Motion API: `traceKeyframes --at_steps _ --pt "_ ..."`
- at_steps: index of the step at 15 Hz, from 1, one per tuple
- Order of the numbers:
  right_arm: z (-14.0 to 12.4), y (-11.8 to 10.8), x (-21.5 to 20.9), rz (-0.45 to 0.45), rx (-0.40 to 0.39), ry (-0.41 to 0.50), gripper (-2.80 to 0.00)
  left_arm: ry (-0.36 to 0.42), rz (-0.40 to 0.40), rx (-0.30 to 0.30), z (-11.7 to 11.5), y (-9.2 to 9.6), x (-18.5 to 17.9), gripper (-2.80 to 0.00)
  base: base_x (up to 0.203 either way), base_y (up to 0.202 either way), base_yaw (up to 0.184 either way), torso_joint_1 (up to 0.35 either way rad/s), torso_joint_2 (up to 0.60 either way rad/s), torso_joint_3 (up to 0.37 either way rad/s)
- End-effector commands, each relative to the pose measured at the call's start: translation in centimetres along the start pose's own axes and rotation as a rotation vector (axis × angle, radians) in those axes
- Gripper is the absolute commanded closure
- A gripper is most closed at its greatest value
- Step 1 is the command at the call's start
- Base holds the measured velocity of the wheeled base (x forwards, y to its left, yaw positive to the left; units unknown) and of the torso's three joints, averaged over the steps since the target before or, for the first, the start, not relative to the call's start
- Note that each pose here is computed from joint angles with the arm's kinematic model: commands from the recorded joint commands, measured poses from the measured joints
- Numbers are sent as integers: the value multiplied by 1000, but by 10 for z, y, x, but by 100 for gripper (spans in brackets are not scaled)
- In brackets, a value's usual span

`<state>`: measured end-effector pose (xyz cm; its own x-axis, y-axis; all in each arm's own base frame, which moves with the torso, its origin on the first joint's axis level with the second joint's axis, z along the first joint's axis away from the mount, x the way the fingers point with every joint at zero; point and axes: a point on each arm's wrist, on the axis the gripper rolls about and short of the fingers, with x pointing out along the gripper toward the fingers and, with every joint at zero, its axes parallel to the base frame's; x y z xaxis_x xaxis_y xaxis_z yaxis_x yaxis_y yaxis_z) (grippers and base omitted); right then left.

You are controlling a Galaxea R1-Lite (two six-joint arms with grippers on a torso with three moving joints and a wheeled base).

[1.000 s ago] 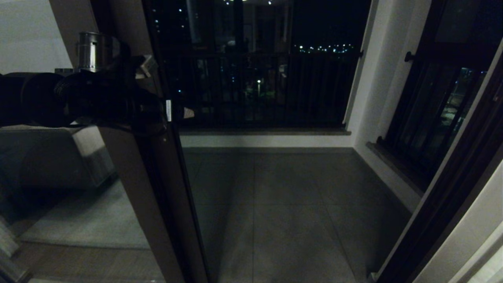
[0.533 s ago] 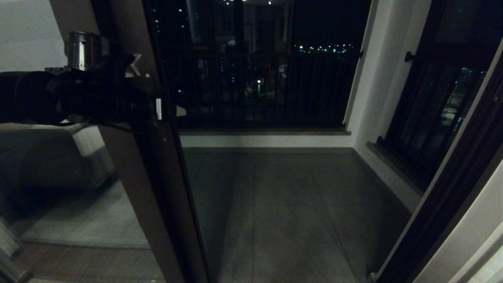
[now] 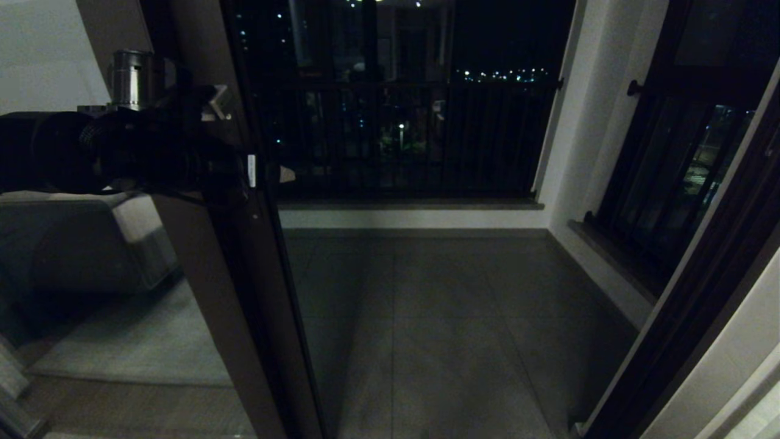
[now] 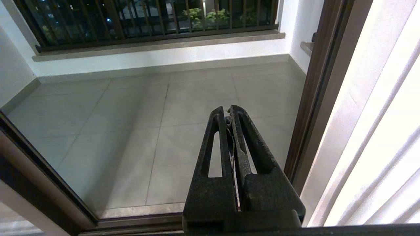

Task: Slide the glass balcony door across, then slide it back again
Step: Close the slid door

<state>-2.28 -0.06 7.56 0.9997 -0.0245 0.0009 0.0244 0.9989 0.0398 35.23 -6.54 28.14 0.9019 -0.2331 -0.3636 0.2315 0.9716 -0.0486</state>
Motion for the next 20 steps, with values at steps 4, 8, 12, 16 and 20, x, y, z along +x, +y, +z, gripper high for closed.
traceKeyframes --at_steps 4,8,12,16,20 --pt "0 0 0 -1 0 1 0 -3 -6 7 1 -4 -8 -280 0 0 0 0 0 0" --pt "0 0 0 0 0 1 0 7 -11 39 -2 -7 3 -280 0 0 0 0 0 0" --pt "0 0 0 0 0 1 0 3 10 45 0 -6 10 -280 0 0 0 0 0 0" --pt "0 0 0 0 0 1 0 0 7 45 1 -6 16 -280 0 0 0 0 0 0" --pt "0 0 0 -1 0 1 0 -20 -19 53 7 -16 16 -280 0 0 0 0 0 0"
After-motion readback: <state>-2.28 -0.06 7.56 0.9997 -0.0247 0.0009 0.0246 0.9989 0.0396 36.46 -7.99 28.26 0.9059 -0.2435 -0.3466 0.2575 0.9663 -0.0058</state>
